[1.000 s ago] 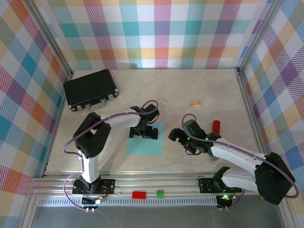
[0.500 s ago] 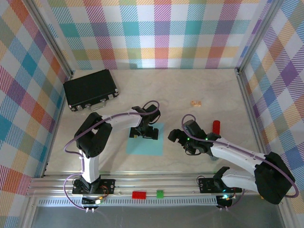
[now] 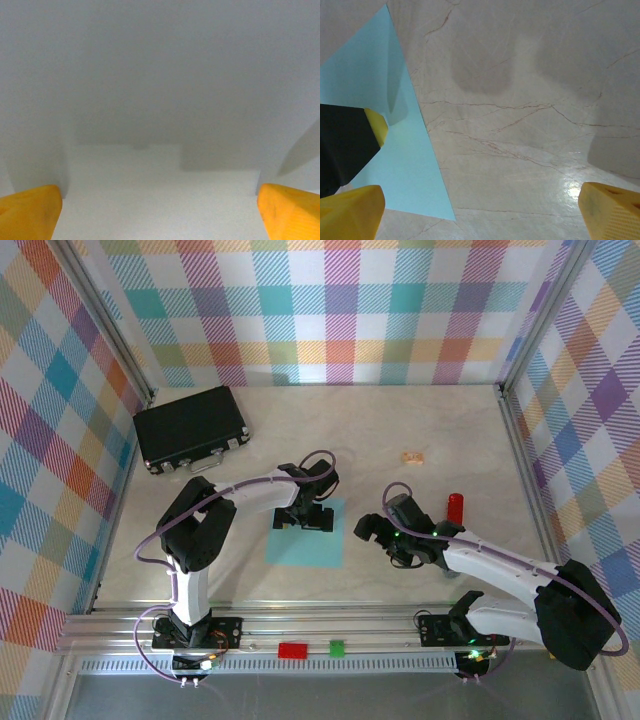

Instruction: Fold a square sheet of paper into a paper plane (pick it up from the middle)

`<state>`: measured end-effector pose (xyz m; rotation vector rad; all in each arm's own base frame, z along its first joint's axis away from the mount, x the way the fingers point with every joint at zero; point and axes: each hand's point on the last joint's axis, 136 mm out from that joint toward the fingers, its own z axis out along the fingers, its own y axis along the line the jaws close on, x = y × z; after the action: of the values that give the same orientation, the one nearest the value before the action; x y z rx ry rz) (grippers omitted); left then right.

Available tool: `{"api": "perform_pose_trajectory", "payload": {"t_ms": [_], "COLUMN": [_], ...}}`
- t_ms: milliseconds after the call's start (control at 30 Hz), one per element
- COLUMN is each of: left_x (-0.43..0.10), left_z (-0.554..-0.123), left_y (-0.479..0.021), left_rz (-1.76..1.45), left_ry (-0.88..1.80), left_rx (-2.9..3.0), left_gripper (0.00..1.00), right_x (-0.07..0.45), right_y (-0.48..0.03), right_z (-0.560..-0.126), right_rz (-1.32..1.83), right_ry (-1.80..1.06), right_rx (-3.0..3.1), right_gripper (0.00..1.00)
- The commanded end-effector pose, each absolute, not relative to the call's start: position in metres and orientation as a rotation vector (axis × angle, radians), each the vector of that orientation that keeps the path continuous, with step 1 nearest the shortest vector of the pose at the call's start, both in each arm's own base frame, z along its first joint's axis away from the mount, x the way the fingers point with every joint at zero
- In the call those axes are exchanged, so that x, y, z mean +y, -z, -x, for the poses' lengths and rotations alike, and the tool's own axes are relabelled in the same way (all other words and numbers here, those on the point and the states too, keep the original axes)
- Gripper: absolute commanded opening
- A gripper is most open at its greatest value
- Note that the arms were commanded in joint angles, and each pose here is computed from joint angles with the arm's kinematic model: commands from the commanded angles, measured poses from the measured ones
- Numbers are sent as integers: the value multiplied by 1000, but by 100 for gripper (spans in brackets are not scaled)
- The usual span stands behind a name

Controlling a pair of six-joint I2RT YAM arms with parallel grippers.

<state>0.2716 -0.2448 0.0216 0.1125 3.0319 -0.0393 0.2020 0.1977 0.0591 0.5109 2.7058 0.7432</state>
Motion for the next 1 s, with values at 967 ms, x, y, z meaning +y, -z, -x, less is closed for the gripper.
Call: {"api": "perform_pose_trajectory", "payload": {"t_ms": [967], "left_x": [-237], "left_z": [-242], "left_y": [26], "left_rz": [-156], "left_ry": [-35], "left_rx": [3142], "left_gripper": [95], "right_x": [187], "right_y": [-51], "right_z": [-191], "right_rz": [-585], "right_ry": [-728], "right_rx": [2723], "right_gripper": [99]}}
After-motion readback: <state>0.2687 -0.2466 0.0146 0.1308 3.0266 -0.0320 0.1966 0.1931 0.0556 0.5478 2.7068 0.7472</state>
